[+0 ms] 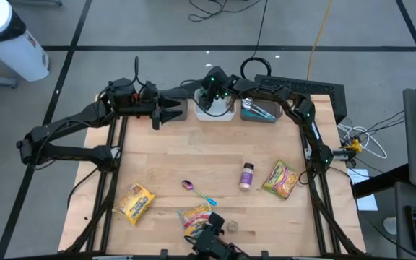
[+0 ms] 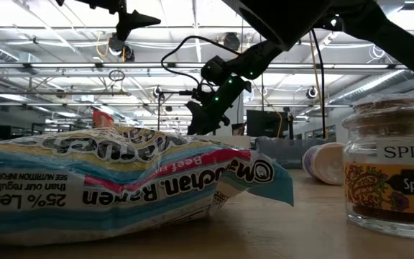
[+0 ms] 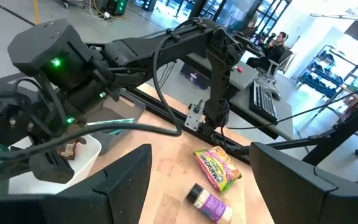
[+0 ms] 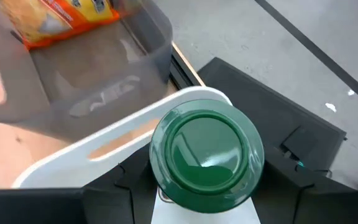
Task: Pick & Place Food Item
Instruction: Put the green seasoning bottle into the white bin
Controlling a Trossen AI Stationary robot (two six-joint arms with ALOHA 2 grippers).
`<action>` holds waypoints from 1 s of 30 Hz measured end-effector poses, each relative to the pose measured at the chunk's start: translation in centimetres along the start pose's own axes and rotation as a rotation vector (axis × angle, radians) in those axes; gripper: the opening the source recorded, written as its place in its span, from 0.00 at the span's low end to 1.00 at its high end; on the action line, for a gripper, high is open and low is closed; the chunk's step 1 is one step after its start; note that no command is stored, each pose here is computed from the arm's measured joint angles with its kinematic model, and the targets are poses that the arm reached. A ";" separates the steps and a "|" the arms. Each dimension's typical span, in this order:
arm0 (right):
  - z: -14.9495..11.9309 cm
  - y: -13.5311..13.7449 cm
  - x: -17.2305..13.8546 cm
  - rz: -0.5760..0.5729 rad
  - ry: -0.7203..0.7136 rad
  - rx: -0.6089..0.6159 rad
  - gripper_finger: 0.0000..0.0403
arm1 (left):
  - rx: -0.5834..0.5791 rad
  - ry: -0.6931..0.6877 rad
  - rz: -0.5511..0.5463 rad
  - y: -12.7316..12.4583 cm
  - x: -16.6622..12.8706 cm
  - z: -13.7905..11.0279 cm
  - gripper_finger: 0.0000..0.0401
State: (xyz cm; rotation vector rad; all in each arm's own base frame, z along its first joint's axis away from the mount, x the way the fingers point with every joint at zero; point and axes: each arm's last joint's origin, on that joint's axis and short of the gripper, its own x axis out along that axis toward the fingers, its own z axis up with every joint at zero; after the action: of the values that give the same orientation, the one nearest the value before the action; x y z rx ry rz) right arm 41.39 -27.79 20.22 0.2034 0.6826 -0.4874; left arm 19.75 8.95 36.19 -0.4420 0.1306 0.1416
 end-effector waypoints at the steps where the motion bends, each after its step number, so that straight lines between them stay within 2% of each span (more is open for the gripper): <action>1: 0.0 0.0 0.0 -0.001 0.005 -0.005 0.48 | 0.000 0.000 0.000 0.0 0.0 0.0 0.68; 14: -0.8 0.0 0.3 0.004 0.022 -0.009 0.48 | -0.029 0.032 -0.007 0.4 1.1 -0.4 0.68; 22: -1.0 0.2 0.6 -0.045 0.007 -0.012 0.59 | -0.039 0.062 -0.078 0.5 2.7 -0.8 0.68; 30: -0.2 0.3 0.5 -0.042 -0.072 -0.014 0.59 | -0.047 0.051 -0.088 0.3 2.8 -0.7 0.68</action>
State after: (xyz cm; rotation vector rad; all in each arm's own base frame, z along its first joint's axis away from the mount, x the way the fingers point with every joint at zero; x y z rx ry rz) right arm 41.75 -27.69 19.78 0.1575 0.6208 -0.5277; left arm 22.33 9.23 35.00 -0.4981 0.1582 0.0473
